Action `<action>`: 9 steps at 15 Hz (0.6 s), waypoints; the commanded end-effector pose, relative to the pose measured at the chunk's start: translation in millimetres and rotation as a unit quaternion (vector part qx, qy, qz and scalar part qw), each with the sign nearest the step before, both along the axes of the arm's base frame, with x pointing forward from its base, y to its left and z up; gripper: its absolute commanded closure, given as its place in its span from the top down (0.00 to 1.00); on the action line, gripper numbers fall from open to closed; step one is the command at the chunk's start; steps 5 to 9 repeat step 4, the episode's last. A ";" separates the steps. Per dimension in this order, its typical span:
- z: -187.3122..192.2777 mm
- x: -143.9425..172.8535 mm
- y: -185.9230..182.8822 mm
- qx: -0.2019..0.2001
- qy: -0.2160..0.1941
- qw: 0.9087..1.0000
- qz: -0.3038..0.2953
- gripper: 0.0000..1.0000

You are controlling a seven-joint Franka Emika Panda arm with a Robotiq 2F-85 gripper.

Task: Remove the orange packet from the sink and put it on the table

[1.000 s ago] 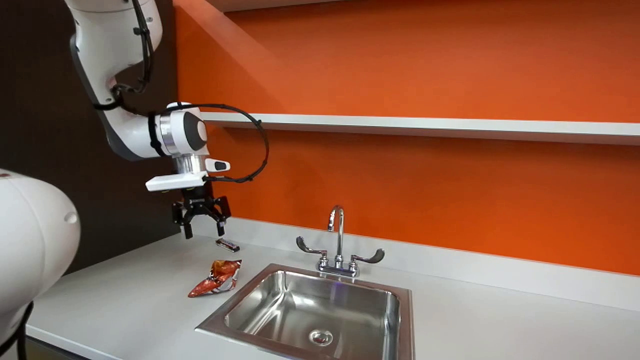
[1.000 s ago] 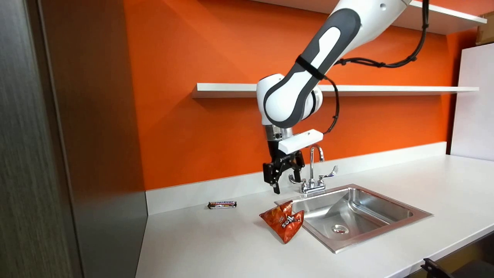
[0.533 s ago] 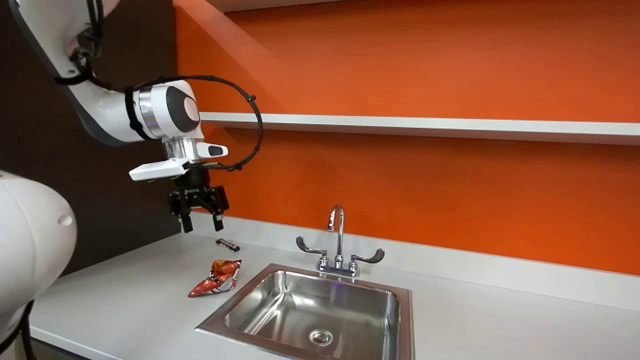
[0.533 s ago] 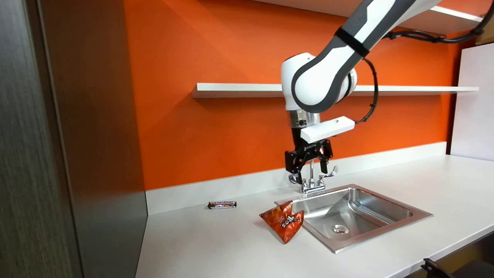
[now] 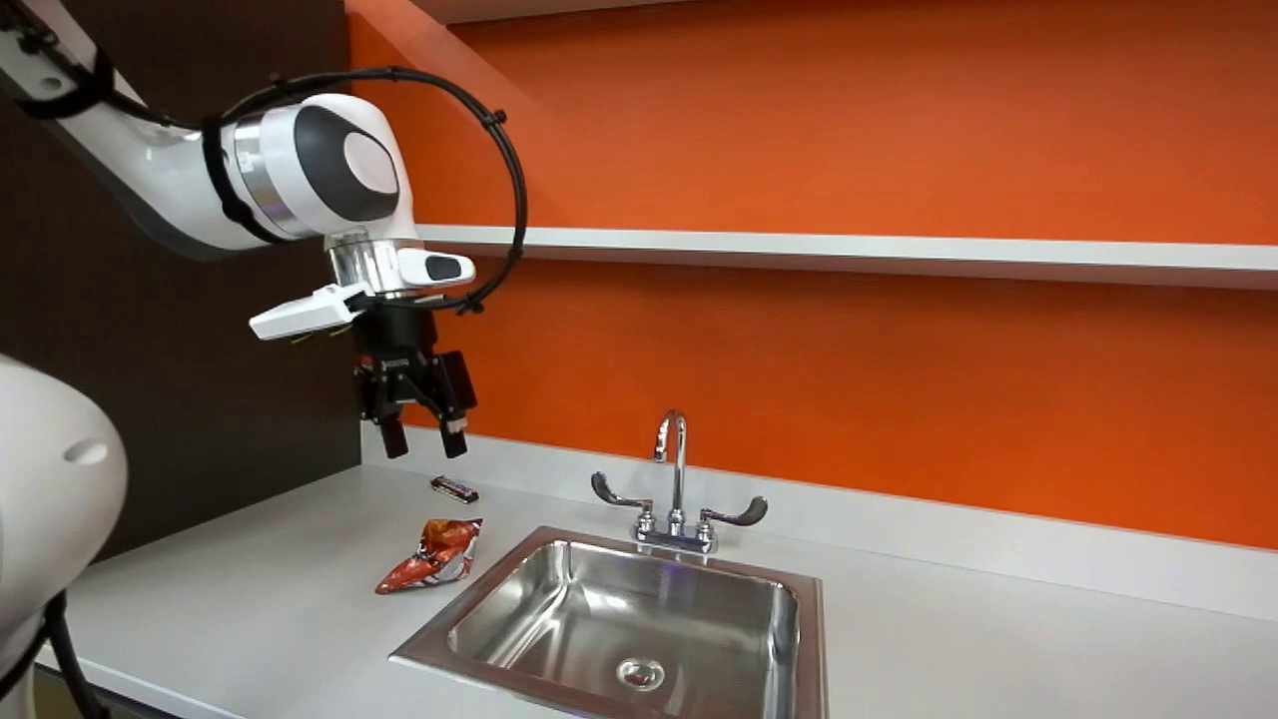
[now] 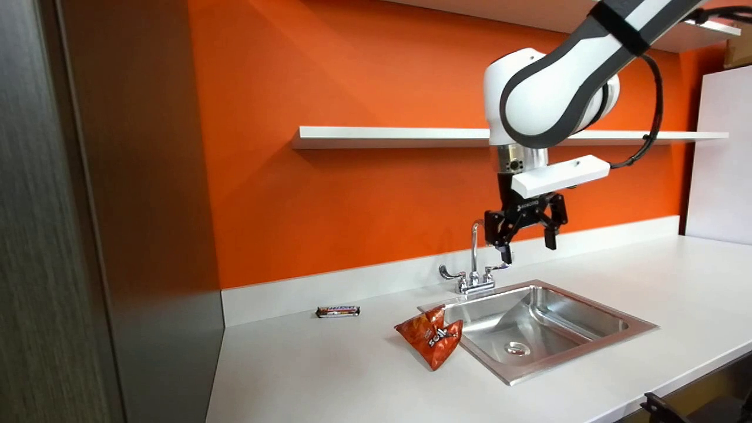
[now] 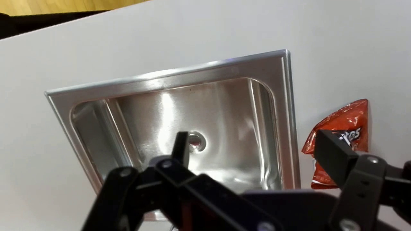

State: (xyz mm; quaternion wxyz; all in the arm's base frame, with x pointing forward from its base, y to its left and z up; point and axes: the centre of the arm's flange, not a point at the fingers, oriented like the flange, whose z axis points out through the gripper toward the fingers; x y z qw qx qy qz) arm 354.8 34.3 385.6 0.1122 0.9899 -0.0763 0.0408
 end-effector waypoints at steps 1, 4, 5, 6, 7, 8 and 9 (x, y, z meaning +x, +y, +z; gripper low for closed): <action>2.0 -2.8 -1.7 0.001 -0.002 1.000 -0.003 1.00; 2.6 -5.2 -2.4 0.001 -0.004 1.000 -0.004 1.00; 2.6 -5.2 -2.4 0.001 -0.004 1.000 -0.004 1.00; 2.6 -5.2 -2.4 0.001 -0.004 1.000 -0.004 1.00; 2.6 -5.2 -2.4 0.001 -0.004 1.000 -0.004 1.00; 2.6 -5.2 -2.4 0.001 -0.004 1.000 -0.004 1.00; 2.6 -5.2 -2.4 0.001 -0.004 1.000 -0.004 1.00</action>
